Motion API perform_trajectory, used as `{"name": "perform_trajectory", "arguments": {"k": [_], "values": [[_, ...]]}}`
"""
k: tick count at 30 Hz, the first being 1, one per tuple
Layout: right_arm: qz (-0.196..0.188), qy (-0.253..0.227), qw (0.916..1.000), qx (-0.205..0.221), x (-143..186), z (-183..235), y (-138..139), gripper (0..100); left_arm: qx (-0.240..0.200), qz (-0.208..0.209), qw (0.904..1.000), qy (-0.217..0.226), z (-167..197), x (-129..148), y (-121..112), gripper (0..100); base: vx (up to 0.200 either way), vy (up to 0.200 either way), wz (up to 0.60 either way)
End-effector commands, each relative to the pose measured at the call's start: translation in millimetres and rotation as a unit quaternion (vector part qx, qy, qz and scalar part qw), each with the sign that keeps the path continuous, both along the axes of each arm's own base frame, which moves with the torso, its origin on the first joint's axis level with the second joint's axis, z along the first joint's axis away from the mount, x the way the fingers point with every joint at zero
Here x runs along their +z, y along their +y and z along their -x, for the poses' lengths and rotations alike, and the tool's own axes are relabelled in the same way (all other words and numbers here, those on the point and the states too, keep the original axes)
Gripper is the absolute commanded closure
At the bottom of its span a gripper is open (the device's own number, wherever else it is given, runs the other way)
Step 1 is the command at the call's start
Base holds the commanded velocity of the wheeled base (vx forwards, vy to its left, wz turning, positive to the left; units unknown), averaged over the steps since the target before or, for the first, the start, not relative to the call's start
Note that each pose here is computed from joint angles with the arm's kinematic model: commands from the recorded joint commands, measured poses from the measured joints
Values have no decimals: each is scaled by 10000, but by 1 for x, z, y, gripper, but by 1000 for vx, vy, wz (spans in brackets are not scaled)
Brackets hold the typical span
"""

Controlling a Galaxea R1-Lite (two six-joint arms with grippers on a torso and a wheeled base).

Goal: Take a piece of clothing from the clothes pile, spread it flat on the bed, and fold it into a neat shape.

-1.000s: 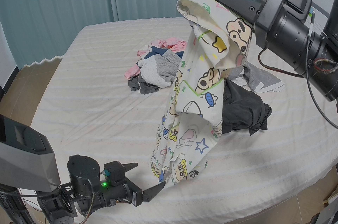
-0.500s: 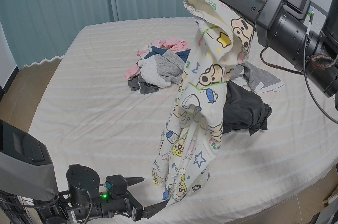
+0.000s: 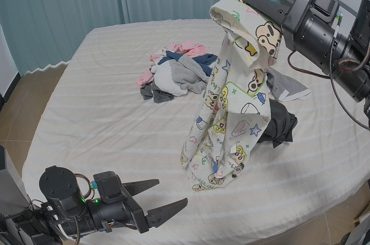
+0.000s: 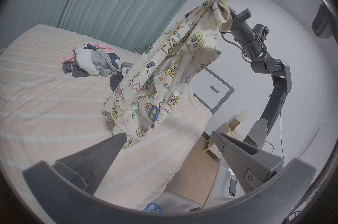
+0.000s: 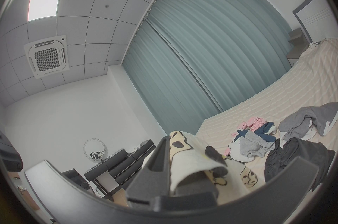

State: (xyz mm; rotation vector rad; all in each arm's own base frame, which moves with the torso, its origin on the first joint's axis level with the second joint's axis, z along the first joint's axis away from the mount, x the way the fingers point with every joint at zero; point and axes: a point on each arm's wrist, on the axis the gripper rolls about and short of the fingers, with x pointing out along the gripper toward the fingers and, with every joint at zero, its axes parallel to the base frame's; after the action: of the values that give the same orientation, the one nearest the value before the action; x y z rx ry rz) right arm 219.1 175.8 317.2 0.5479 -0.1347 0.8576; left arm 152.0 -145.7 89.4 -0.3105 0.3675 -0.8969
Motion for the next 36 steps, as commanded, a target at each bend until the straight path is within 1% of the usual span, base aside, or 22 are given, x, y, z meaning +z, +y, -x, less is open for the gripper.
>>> {"name": "perform_trajectory", "arguments": {"k": [1,2,3,4,7,9,11,16,17,19,24,27,30,33,36], "values": [[-14,-15,10000,-19,1,-2,0,100,-2,69,9999,-115,3,5,3,0,0,0,0],[-42,-51,10000,-4,4,0,0,100,7,-167,9999,-17,0,-4,0,0,0,0,0],[-47,-57,10000,4,4,0,0,100,10,-240,9997,-16,-2,-7,0,0,0,0,0],[-71,-87,9999,88,7,6,1,100,29,-552,9984,-82,-8,-18,-4,0,0,0,0],[-68,-80,9997,242,7,14,6,100,96,-785,9965,-274,-19,-26,-13,0,0,0,0],[-63,-74,9995,288,6,16,7,100,118,-806,9962,-319,-22,-26,-15,0,0,0,0],[-46,-48,9991,411,6,21,13,100,142,-766,9961,-411,-31,-28,-25,0,0,0,0],[-40,-43,9985,541,6,26,16,100,214,-852,9955,-347,-40,-37,-31,0,0,0,0],[-56,-60,9979,640,8,31,20,100,350,-863,9949,-384,-46,-40,-36,0,0,0,0],[-53,-52,9975,709,8,33,23,100,566,-849,9937,-462,-56,-42,-42,0,0,0,0],[-43,-40,9971,763,7,36,25,100,863,-847,9906,-642,-68,-41,-47,0,0,0,0],[-43,-40,9971,763,7,36,24,100,1041,-1128,9842,-881,-77,-45,-43,0,0,0,0],[-48,-46,9970,771,7,37,24,100,1217,-1270,9785,-1080,-87,-48,-42,0,0,0,0],[-48,-46,9969,786,7,37,25,100,1358,-1334,9737,-1255,-95,-47,-44,0,0,0,0],[-48,-46,9968,794,7,38,25,100,1542,-1249,9689,-1479,-106,-41,-49,0,0,0,0]]}}
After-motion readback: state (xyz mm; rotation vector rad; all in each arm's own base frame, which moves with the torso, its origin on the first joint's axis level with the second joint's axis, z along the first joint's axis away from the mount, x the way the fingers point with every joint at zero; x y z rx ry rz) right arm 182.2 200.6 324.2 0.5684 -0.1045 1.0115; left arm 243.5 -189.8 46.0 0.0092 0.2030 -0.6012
